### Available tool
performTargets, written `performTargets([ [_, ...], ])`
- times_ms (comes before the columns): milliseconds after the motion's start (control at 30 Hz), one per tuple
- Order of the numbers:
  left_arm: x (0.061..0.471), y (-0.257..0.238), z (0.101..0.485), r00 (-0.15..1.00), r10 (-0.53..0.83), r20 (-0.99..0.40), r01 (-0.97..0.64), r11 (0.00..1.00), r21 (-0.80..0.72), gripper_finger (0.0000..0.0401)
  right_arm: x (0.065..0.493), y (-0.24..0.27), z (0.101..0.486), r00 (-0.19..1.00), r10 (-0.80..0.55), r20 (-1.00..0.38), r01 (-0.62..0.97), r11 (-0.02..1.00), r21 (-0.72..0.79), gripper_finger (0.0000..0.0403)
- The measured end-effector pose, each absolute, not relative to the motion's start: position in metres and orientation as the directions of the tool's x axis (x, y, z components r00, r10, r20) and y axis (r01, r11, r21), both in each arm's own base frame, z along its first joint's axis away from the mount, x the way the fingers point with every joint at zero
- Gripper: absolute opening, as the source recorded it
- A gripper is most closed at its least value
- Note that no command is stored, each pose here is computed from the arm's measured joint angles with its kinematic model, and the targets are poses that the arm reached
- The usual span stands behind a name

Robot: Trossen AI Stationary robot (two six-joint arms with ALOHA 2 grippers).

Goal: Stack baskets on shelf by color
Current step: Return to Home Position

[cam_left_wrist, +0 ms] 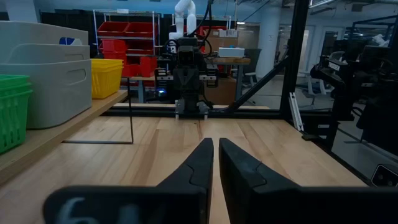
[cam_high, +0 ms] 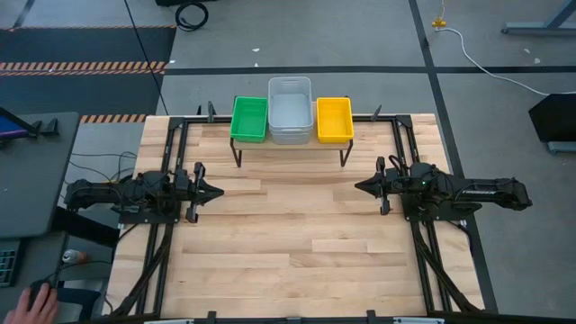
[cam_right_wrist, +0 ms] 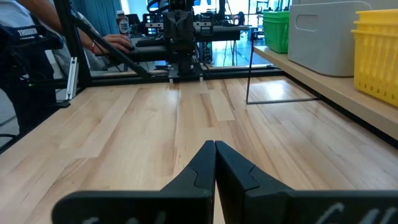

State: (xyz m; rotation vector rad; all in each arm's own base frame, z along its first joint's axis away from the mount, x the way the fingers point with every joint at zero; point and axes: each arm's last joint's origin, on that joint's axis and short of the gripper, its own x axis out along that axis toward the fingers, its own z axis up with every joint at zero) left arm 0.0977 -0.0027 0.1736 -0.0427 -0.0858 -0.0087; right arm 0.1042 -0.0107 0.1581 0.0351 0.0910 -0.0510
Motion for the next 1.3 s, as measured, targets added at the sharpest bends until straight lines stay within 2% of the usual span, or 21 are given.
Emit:
performTargets([
  [333,0.0977,-0.0027,0.1736,0.996,-0.007,0.086,0.010,0.999,-0.042,0.0023,0.1042,-0.0106,0.1581,0.995,-0.049,-0.092,0.052,0.998,0.033,0.0016],
  [1300,0.0977,-0.0027,0.1735,0.996,-0.007,0.086,0.011,0.999,-0.042,0.0036,0.1042,-0.0107,0.1581,0.995,-0.049,-0.092,0.053,0.998,0.033,0.0016],
])
